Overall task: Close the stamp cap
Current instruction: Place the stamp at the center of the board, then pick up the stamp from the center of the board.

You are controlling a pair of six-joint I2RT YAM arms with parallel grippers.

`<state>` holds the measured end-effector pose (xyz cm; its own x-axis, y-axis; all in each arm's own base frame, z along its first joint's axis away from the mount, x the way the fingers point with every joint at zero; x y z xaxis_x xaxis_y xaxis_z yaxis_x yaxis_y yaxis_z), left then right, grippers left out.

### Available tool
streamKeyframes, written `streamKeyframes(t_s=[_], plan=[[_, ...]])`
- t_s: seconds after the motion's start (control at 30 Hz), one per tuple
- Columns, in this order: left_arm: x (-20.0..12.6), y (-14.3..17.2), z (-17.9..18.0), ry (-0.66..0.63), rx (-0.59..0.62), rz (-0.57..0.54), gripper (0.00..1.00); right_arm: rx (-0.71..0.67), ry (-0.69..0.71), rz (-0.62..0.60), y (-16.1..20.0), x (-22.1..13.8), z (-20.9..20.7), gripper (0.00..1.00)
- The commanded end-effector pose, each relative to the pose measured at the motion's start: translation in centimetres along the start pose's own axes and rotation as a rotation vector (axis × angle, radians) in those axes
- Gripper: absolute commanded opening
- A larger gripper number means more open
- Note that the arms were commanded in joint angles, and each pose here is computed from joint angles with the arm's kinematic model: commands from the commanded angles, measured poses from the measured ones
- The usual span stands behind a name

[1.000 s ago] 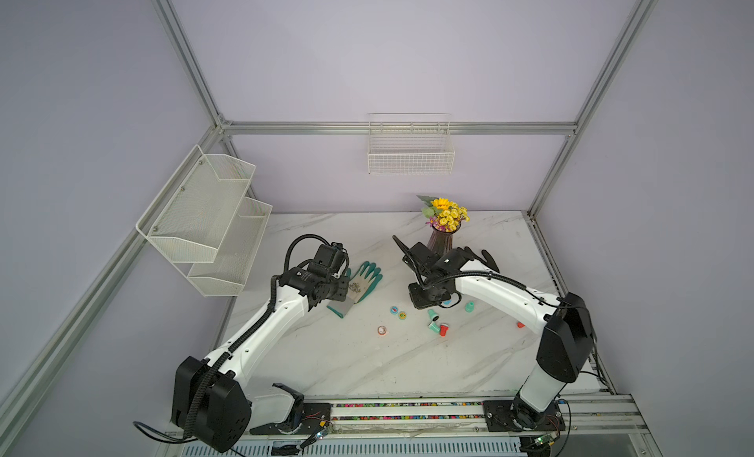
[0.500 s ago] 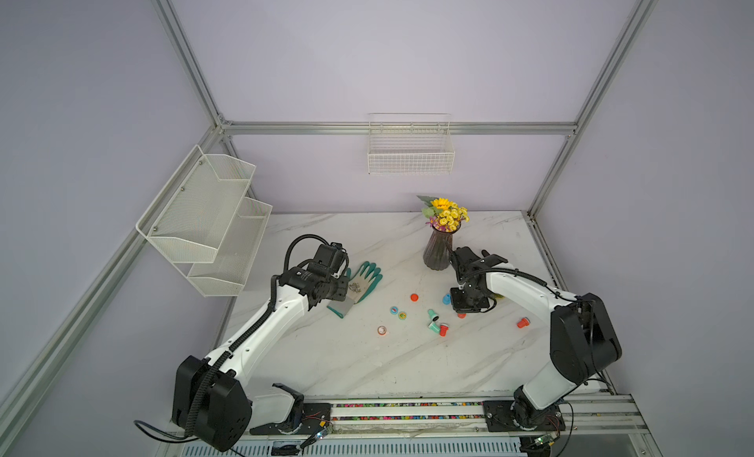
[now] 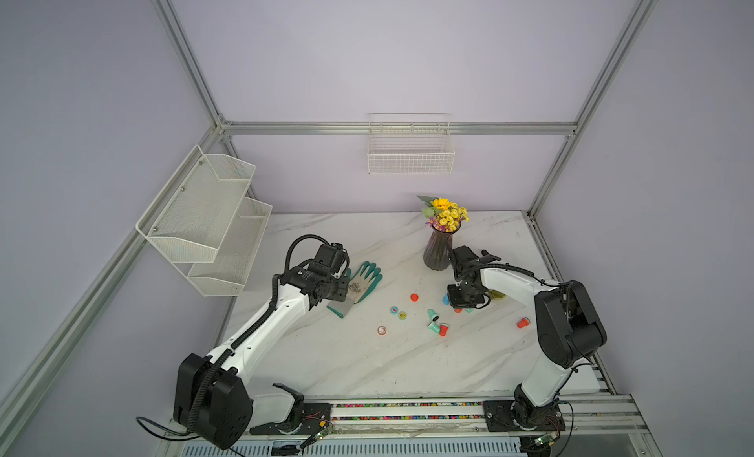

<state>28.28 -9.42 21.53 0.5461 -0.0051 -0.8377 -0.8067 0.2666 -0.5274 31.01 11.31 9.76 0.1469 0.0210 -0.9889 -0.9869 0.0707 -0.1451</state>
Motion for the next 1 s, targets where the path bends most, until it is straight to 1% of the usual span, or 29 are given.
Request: streamKeyframes(t_s=[0.0, 0.07, 0.3, 0.4, 0.47, 0.6, 0.73, 0.83, 0.97], plan=[[0.0, -0.2, 0.2, -0.001, 0.006, -0.011, 0.52, 0.006, -0.011, -0.029, -0.9, -0.4, 0.2, 0.23], [0.0, -0.2, 0.2, 0.000, 0.005, -0.009, 0.52, 0.012, -0.012, -0.047, -1.1, -1.4, 0.2, 0.28], [-0.3, -0.2, 0.1, 0.004, 0.004, -0.019, 0.52, 0.019, -0.010, -0.115, -1.5, -6.2, -0.1, 0.32], [-0.3, -0.2, 0.2, 0.002, 0.002, -0.021, 0.52, 0.045, -0.022, -0.131, -0.5, -7.8, 0.1, 0.32], [-0.5, -0.3, 0.3, 0.000, -0.001, -0.027, 0.52, 0.056, -0.031, -0.146, 0.9, -8.3, 0.9, 0.31], [-0.6, -0.3, 0.4, -0.003, -0.001, -0.032, 0.52, 0.088, -0.036, -0.144, 4.2, -8.0, 2.5, 0.32], [-0.5, -0.3, 0.3, 0.002, -0.001, -0.029, 0.52, 0.124, -0.044, -0.144, 6.7, -6.6, 3.8, 0.34], [-0.4, -0.3, 0.3, 0.004, -0.001, -0.027, 0.52, 0.136, -0.051, -0.140, 7.9, -5.3, 4.8, 0.36], [-0.4, -0.3, 0.3, 0.005, -0.001, -0.026, 0.52, 0.142, -0.065, -0.150, 8.3, -4.1, 5.8, 0.37]])
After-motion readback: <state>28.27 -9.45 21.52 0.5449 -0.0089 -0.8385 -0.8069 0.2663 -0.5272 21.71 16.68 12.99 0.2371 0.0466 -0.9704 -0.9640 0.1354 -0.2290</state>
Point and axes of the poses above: each gripper's point midway between its finger pads, its own x axis out along the fingers, its own z axis along the line the jaws close on, y = z × x, the point moved 6 cm from there along -x, back along the fingers, and after that the axes turned 6 degrees about x, right-handed, at the moved point
